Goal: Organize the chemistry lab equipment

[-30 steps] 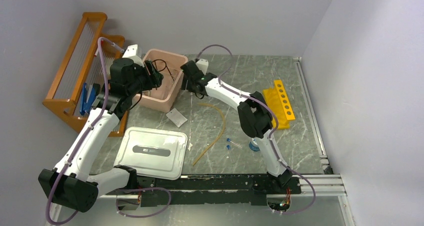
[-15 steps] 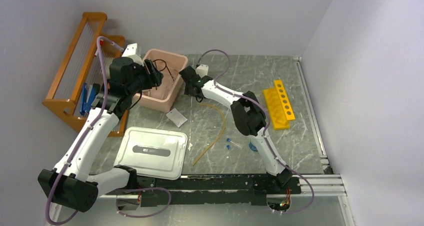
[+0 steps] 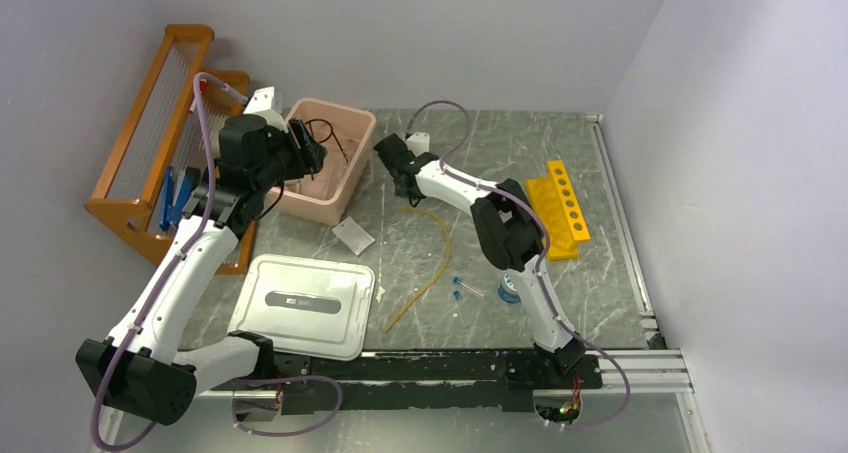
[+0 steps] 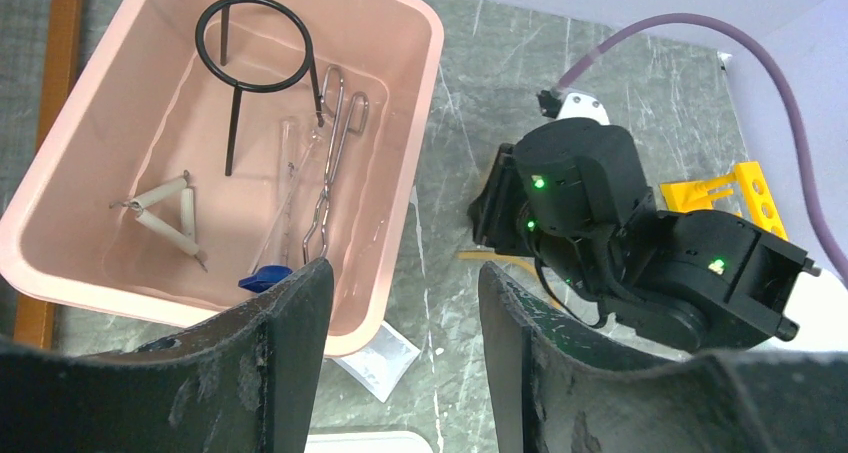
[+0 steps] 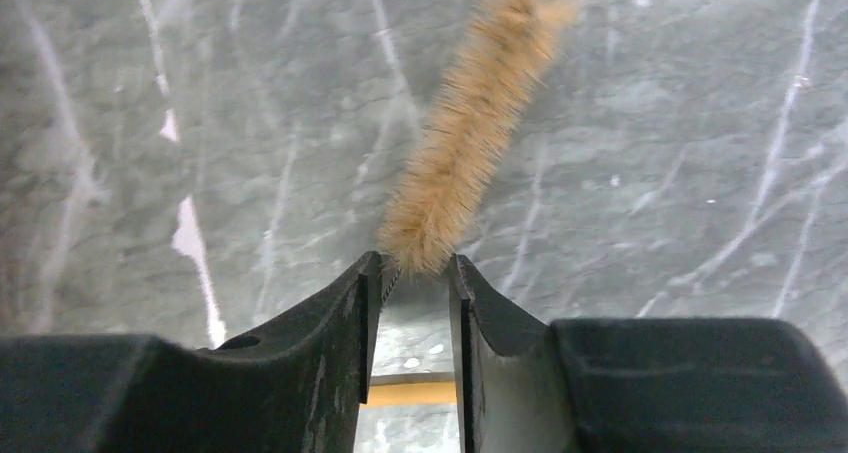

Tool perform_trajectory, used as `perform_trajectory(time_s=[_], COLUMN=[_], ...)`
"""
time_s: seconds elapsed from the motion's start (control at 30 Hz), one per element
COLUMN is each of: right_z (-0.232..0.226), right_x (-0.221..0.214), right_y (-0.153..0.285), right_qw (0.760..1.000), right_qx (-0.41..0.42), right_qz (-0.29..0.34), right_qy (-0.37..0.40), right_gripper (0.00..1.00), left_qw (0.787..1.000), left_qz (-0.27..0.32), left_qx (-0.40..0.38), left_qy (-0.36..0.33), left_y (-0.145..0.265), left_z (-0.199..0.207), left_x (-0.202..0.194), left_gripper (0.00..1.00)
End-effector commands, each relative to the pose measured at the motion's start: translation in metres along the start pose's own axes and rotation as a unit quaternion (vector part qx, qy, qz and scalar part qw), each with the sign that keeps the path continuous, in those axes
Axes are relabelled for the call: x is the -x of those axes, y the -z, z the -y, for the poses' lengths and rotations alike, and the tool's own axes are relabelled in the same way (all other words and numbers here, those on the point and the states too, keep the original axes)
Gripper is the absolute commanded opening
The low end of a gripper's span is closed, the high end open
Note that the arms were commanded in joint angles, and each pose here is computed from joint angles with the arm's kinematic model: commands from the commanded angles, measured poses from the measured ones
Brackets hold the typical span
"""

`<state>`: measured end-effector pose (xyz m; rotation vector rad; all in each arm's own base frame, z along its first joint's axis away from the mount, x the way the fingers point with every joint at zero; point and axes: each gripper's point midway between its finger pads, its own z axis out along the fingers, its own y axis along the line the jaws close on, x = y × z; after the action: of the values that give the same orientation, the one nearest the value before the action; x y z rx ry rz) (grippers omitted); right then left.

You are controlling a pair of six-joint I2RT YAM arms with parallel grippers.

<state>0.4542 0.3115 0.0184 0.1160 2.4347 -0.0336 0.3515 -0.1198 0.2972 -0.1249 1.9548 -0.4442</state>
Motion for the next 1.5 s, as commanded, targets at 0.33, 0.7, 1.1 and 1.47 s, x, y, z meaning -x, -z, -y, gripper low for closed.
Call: perform_trajectory(time_s=[0.33, 0.7, 1.1, 1.47], right_z=[0.004, -0.007, -0.042, -0.057], right_x=[-0.009, 0.004, 0.103, 0.107], right_y=[0.002, 0.001, 0.117, 0.231], right_qw=[0.997, 0.994, 0.936, 0.844], right_qx=[0.043, 0.073, 0.307, 0.503], right_qz=[-0.051, -0.031, 0.095, 0.105], right_qy=[-0.029, -0.072, -0.141, -0.155], right_gripper=[0.39, 0.0, 0.0, 0.0], left_qw=[1.0, 1.0, 0.989, 0.956], left_qz=[0.008, 0.0, -0.053, -0.091], left_qx=[-0.01, -0.026, -0.136, -0.276], left_qy=[-0.002, 0.001, 0.009, 0.046], left_y=[0.002, -0.001, -0.012, -0.034], left_z=[0.007, 0.011, 0.049, 0.091], left_x=[0.007, 0.0, -0.023, -0.048], left_gripper=[0.59, 0.6, 0.79, 0.75])
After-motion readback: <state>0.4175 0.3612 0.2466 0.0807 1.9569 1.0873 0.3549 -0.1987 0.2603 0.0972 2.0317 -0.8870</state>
